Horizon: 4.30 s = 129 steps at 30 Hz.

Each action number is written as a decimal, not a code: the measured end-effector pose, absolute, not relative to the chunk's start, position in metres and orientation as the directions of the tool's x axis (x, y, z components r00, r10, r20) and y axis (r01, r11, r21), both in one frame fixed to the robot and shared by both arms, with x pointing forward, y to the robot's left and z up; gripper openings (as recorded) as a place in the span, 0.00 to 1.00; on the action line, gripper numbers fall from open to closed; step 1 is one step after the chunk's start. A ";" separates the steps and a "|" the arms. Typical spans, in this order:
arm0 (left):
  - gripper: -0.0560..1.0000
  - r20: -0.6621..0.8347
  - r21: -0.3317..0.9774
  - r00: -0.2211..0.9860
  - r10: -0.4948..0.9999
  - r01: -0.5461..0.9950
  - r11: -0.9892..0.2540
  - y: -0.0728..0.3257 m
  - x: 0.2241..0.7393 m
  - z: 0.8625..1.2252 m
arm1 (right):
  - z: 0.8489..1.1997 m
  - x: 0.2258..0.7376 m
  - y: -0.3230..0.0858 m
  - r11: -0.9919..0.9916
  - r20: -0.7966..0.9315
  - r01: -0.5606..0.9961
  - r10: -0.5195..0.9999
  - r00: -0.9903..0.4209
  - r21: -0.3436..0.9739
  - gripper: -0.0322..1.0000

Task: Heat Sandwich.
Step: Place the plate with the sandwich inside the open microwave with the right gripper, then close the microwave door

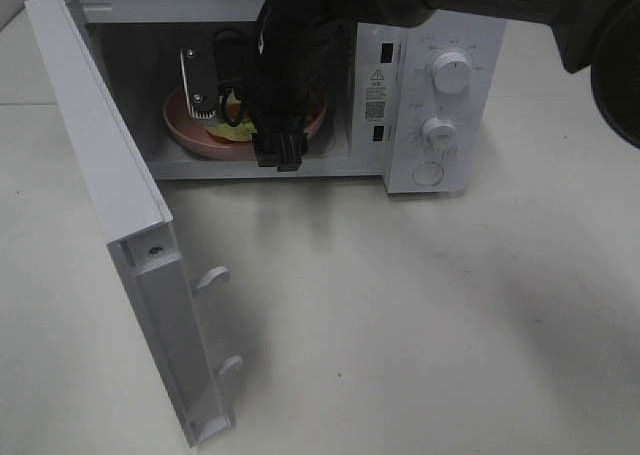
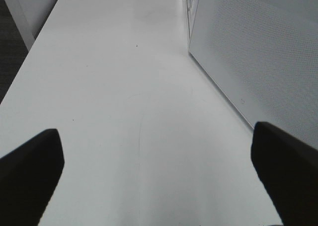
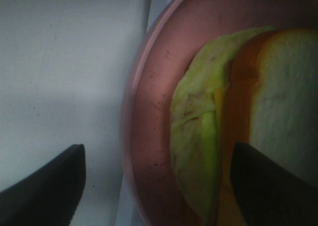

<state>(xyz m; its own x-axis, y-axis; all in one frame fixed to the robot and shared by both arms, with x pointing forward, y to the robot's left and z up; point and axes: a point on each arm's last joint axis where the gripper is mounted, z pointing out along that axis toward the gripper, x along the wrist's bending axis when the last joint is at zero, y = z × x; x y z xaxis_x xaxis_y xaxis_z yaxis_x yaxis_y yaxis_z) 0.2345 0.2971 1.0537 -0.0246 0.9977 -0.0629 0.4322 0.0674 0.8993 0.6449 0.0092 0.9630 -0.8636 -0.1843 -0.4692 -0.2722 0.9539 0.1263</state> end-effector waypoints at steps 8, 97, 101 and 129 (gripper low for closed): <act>0.97 -0.063 0.899 -0.025 0.998 0.432 0.067 0.297 0.235 1.054 | 0.962 0.645 0.009 0.954 -0.482 -0.261 -0.161 -0.861 0.146 0.77; 0.97 -0.063 0.899 -0.025 0.998 0.432 0.067 0.297 0.235 1.054 | 1.036 0.383 -0.198 0.614 -0.140 0.638 0.762 -0.632 0.464 0.77; 0.97 -0.063 0.899 -0.025 0.998 0.432 0.067 0.297 0.235 1.054 | 1.050 0.367 -0.211 0.583 -0.132 0.645 0.783 -0.607 0.494 0.77; 0.97 -0.063 0.899 -0.025 0.998 0.432 0.067 0.297 0.235 1.054 | 1.080 0.285 -0.284 0.417 -0.103 0.689 0.887 -0.450 0.593 0.77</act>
